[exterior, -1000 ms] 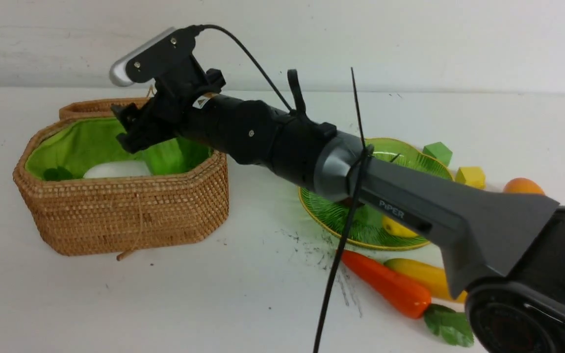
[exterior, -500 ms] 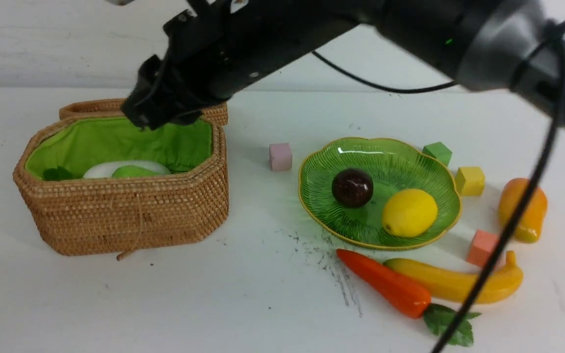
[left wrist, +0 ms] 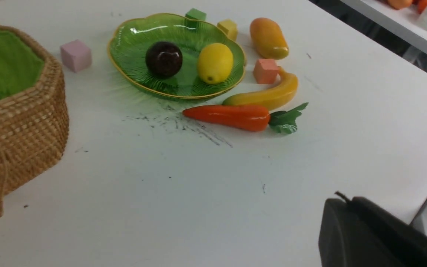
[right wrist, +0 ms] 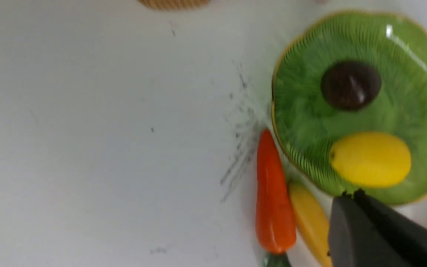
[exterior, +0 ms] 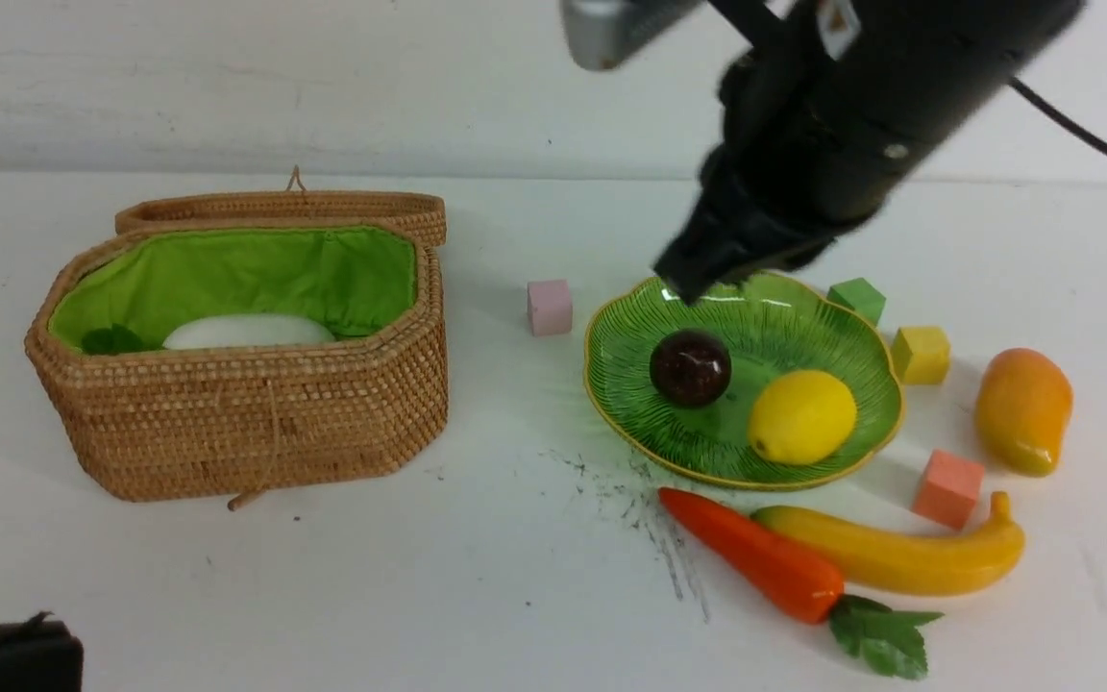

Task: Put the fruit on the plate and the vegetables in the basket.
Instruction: Use the right arm to grab a carrot and put it into the left basket

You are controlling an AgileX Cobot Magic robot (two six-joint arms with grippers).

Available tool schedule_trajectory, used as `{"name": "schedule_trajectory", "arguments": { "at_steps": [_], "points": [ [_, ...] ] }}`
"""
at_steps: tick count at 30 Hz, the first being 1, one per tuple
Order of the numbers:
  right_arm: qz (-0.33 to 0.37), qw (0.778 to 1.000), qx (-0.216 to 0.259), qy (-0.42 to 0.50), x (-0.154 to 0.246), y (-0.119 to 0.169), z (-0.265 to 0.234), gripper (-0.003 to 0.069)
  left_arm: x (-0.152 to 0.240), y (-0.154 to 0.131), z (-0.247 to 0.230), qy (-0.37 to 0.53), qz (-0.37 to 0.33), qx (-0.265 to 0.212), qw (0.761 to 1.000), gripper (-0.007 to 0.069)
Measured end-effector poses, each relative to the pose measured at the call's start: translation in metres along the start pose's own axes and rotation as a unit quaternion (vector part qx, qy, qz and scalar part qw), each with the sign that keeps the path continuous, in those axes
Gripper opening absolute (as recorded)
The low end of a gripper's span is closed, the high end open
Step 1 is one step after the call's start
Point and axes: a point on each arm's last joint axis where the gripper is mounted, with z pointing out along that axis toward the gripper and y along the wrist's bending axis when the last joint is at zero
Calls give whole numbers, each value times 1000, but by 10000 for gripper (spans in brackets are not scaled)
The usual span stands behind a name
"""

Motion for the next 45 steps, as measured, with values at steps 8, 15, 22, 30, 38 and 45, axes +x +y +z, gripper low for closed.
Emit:
{"name": "schedule_trajectory", "arguments": {
  "at_steps": [8,15,22,30,38,45],
  "points": [
    [59,991,-21,118,66,-31,101,202,2,-2,0,9,11,13,1000,-13],
    [99,985,-67,128,83,-44,166,426,3,-3,0,17,13,14,1000,-11],
    [99,980,-83,149,89,-41,199,450,5,-3,0,28,19,15,999,-8],
    [114,976,-98,161,92,-38,211,449,6,-3,0,32,20,15,999,-8],
    [123,970,-110,176,94,-35,222,385,6,-3,0,34,20,15,999,-7],
    [103,966,-125,200,93,-23,214,385,6,-3,0,35,20,15,999,-7]
  ]
}}
